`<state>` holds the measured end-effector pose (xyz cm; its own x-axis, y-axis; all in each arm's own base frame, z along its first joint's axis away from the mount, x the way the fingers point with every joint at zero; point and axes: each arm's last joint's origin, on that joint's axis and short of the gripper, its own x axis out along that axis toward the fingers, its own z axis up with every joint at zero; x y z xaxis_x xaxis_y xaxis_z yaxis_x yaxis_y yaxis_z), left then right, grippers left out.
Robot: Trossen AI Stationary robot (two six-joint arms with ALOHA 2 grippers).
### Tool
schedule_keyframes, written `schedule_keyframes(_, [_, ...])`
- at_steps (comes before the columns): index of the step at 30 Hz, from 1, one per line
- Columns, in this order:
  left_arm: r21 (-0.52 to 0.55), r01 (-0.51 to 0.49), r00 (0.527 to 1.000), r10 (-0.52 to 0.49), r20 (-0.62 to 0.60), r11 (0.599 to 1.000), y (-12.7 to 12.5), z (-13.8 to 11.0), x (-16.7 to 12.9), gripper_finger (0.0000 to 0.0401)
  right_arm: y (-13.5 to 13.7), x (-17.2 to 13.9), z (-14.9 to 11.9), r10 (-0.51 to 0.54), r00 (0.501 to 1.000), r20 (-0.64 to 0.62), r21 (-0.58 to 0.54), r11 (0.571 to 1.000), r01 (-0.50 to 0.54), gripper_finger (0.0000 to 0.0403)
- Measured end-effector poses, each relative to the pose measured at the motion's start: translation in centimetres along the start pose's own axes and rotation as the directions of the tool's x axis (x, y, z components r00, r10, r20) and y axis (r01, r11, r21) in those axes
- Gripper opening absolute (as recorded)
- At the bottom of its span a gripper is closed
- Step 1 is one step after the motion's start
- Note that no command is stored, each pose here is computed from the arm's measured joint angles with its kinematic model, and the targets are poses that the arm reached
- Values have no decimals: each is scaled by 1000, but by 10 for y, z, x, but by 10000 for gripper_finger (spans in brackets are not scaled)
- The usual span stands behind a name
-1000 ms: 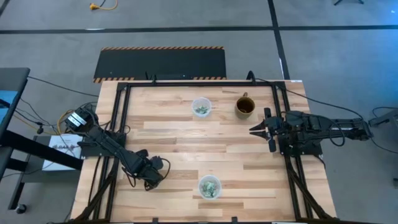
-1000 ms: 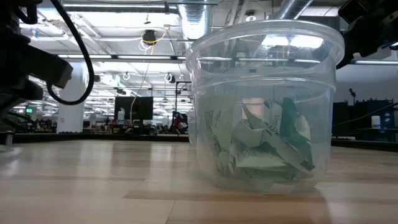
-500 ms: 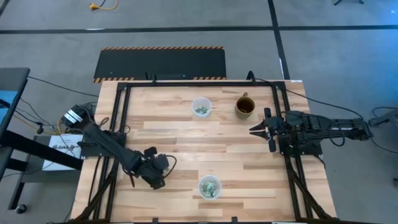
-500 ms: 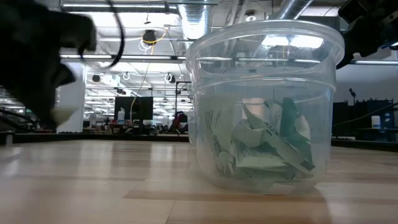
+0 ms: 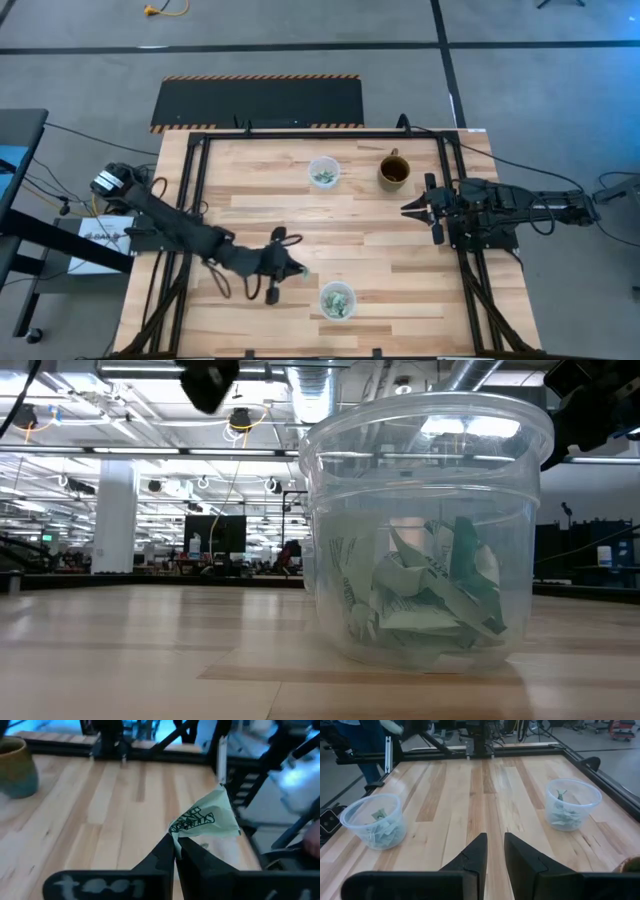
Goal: Pick and place Stevia / Truvia into bins
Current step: Put the stevia packet into the bottom transparent container
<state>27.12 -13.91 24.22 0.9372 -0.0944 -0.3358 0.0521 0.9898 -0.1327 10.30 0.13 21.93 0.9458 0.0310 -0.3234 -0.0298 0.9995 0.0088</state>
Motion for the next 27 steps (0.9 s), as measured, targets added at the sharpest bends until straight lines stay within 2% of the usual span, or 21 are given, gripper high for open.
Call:
schedule_keyframes(3, [15,16,1000,-15,-28,1000,7,4,17,0,0,0,0,0,1000,0,0,1000,0,59])
schedule_keyframes(6, [38,86,994,-83,-71,996,5,9,39,0,0,0,0,0,1000,-2,0,1000,0,59])
schedule_keyframes(10, [60,136,970,-120,-211,989,-1,13,68,0,0,0,0,0,1000,-3,0,1000,0,59])
schedule_keyframes(14, [86,121,932,-84,-353,989,-8,15,89,0,0,0,0,0,1000,-4,0,1000,0,59])
schedule_keyframes(16, [106,132,915,-80,-396,986,-10,16,95,0,0,0,0,0,1000,-4,0,1000,0,59])
schedule_keyframes(22, [94,251,882,-187,-433,963,-21,20,114,0,0,0,-1,0,1000,-8,0,1000,0,59])
schedule_keyframes(27, [94,269,856,-193,-479,959,-23,20,118,0,0,0,-1,0,1000,-6,0,1000,0,59])
